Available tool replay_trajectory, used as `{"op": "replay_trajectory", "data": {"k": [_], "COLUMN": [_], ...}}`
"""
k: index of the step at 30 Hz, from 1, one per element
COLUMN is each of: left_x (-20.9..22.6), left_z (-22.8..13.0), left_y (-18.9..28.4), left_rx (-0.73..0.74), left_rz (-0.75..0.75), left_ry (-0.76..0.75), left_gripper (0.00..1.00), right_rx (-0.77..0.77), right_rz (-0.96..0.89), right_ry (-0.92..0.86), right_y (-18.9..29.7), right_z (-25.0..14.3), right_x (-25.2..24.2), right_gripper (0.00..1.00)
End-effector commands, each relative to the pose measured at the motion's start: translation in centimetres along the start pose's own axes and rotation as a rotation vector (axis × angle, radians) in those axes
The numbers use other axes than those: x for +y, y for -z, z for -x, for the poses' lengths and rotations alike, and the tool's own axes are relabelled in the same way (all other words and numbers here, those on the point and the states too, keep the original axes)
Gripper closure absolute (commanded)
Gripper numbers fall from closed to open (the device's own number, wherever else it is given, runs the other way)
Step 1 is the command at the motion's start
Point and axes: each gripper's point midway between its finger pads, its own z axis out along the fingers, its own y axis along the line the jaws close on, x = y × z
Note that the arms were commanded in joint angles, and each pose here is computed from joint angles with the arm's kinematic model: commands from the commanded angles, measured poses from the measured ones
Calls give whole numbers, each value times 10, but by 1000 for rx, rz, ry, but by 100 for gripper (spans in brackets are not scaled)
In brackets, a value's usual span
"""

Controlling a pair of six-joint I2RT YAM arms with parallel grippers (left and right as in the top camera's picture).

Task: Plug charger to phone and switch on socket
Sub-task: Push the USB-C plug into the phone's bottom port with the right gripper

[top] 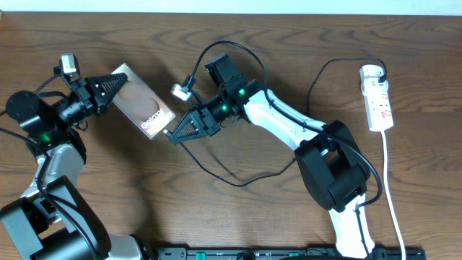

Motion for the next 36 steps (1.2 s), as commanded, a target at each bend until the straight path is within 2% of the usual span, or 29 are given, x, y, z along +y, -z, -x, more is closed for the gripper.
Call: {"op": "replay_trajectory", "data": {"k": [1,36], "left_x": [-6,-6], "left_z": [-1,-2], "left_y": [0,0], "left_rx": [14,17], "left_rz": [-7,-8], "left_ry": [-17,-32], "left_gripper": [93,93], "right_rx": [-4,-15], "right_rz": [15,2], "right_ry": [3,-9], "right_y": [3,8], "right_z": [4,7], "right_x": [3,0], "right_gripper": [99,99]}}
